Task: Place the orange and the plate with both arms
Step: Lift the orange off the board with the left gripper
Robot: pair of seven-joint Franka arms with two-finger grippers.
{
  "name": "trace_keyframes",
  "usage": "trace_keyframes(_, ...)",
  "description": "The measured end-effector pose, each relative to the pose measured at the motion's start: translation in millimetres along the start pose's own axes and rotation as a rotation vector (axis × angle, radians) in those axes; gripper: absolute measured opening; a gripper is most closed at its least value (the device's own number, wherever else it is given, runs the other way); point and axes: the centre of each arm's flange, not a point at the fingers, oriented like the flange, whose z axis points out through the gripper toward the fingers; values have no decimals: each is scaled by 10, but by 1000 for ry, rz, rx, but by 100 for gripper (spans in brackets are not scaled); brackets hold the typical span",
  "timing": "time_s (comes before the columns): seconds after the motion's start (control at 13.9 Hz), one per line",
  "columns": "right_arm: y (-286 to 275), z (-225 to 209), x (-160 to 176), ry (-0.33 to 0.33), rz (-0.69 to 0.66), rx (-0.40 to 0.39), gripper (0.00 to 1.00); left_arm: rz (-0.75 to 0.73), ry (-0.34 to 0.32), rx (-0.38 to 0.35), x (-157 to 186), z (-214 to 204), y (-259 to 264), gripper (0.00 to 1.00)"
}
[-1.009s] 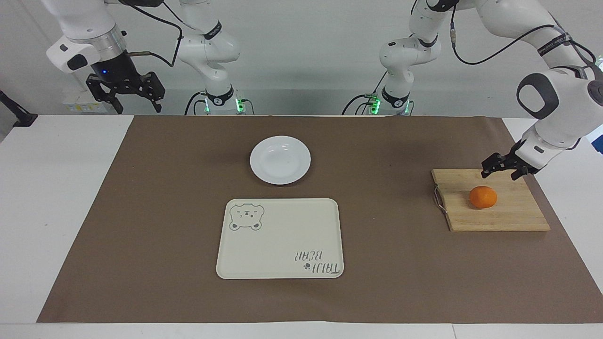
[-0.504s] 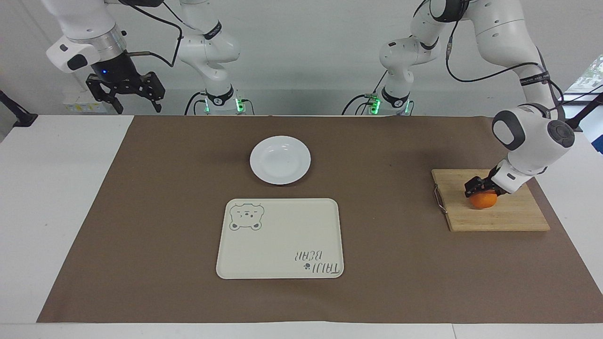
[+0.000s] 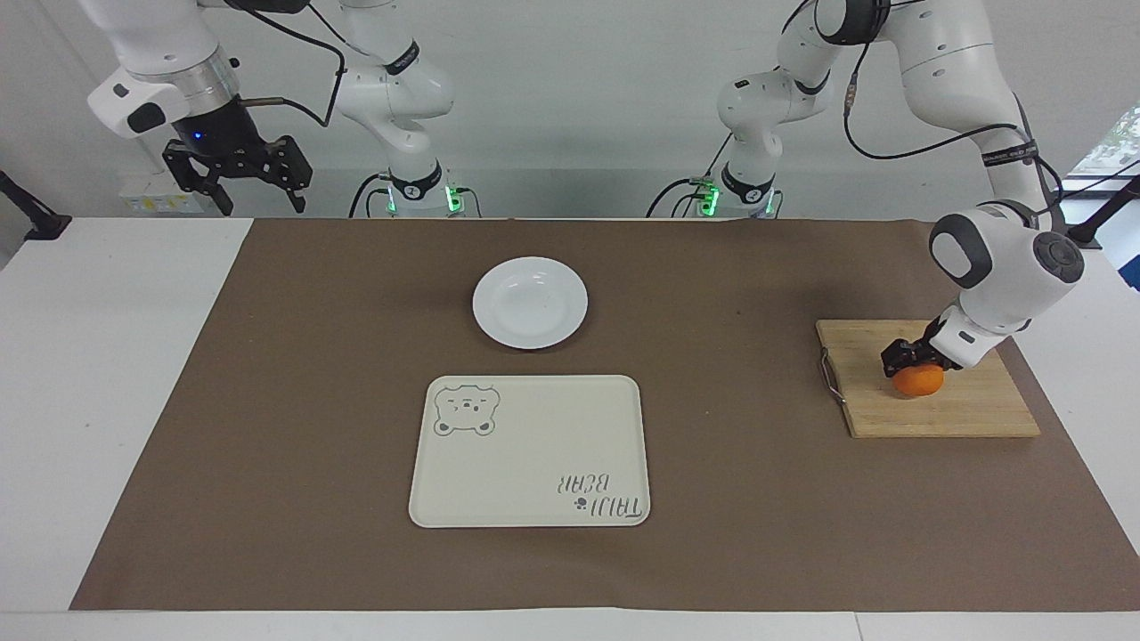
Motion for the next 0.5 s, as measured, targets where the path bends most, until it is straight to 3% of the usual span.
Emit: trace_keyframes(0.5,0,0,0,0,0,0,100,-47,32,6,21,-704,117,74)
